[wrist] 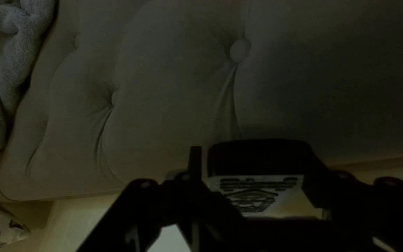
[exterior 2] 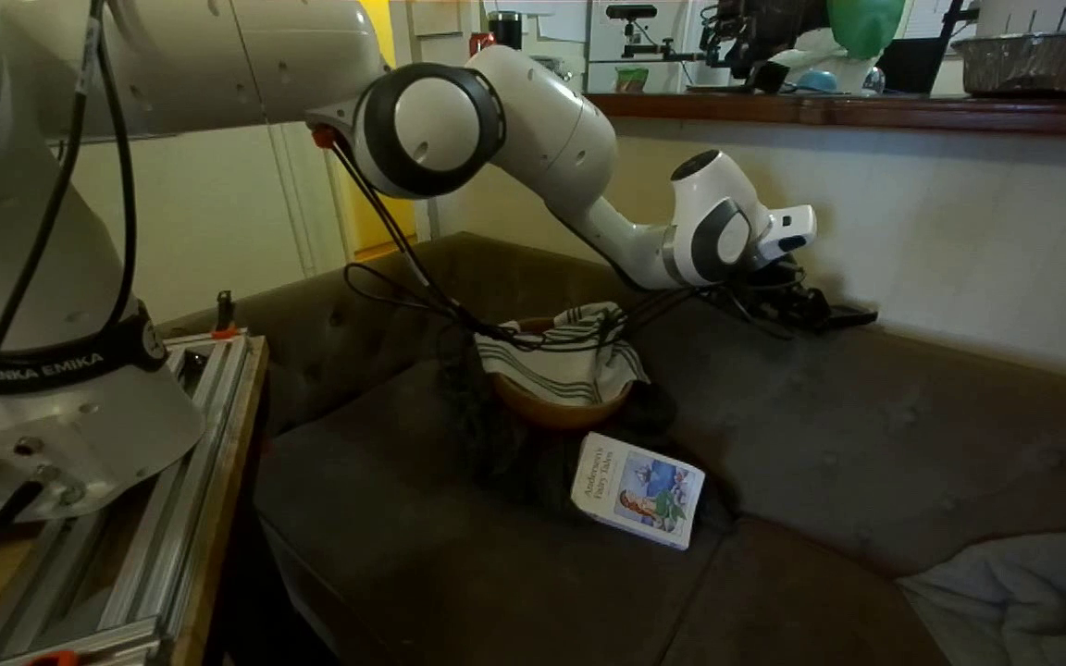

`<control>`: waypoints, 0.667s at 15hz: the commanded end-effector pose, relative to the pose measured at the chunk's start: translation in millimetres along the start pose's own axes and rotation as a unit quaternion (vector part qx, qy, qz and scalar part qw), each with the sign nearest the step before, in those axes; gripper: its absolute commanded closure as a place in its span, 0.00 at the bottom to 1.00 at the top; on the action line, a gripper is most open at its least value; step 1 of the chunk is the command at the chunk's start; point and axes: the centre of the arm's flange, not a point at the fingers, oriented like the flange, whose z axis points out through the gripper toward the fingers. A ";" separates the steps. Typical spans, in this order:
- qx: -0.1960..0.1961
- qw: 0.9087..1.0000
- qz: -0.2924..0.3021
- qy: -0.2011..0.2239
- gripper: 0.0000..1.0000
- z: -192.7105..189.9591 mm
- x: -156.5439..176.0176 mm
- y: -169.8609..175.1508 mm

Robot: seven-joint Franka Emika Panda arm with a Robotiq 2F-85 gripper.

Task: Put the black remote control on the backrest of the sofa.

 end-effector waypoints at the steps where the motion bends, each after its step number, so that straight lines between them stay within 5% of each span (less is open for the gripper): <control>1: -0.001 1.000 -0.007 -0.009 0.00 3.9 3.3 -4.2; 10: -0.014 0.999 -0.014 -0.027 0.00 -0.2 -1.2 -3.7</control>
